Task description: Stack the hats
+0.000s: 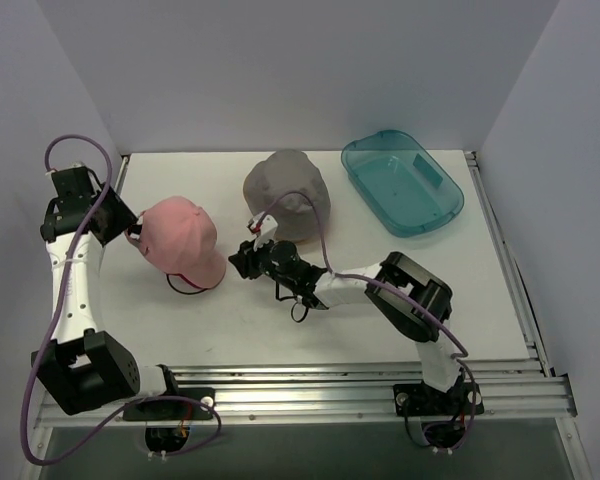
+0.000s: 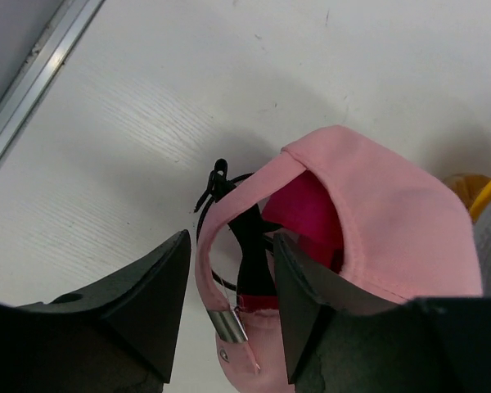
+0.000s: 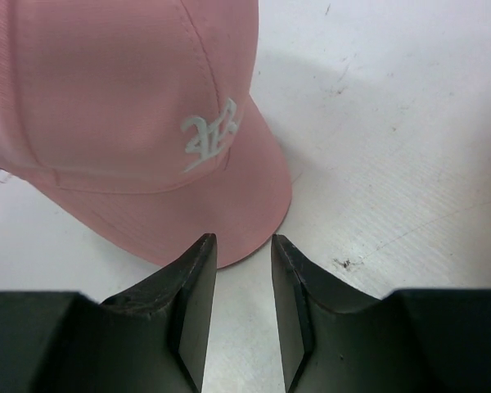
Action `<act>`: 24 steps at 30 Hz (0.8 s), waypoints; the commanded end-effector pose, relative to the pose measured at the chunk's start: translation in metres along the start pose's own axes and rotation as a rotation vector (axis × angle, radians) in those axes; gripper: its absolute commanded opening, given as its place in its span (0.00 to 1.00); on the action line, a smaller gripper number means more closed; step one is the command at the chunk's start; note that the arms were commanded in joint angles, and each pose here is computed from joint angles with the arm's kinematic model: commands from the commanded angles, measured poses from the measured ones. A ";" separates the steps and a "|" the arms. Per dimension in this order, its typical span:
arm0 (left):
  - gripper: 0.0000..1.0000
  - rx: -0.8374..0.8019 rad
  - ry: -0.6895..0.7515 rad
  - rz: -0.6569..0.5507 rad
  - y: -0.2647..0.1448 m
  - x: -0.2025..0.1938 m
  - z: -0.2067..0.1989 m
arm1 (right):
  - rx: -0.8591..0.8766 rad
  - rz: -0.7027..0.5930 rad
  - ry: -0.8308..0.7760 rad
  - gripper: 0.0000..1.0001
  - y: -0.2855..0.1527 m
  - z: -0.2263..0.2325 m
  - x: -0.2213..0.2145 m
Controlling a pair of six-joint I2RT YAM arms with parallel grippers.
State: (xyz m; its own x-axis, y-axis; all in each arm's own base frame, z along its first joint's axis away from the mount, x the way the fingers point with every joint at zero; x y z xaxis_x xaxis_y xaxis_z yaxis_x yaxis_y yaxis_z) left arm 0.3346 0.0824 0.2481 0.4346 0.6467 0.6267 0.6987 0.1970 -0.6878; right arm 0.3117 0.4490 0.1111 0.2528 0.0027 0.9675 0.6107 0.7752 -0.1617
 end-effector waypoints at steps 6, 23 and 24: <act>0.53 0.037 -0.010 0.033 0.024 -0.014 0.015 | 0.020 -0.152 -0.026 0.30 -0.039 0.016 0.073; 0.50 0.120 -0.002 0.125 0.065 -0.047 0.033 | 0.029 -0.133 -0.018 0.29 -0.038 0.023 0.059; 0.49 0.122 0.002 0.127 0.067 -0.048 0.032 | 0.033 -0.120 -0.018 0.29 -0.034 0.025 0.051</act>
State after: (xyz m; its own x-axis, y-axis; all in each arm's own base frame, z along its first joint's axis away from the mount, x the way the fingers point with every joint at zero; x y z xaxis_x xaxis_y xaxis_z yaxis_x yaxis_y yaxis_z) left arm 0.3377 0.0922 0.1654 0.5118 0.6767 0.5293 0.5612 0.2032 -0.8024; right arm 0.2850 0.4257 0.1669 0.1855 -0.0466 0.9815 0.6126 0.7865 -0.0785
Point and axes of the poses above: each gripper's point midway between its finger pads, its own y axis out along the fingers, its own z axis along the line the jaws close on, x = y × z, the point moved 2 cm from there along -y, back along the fingers, and after that the axes turned 6 degrees about -y, right-handed, at the moved point
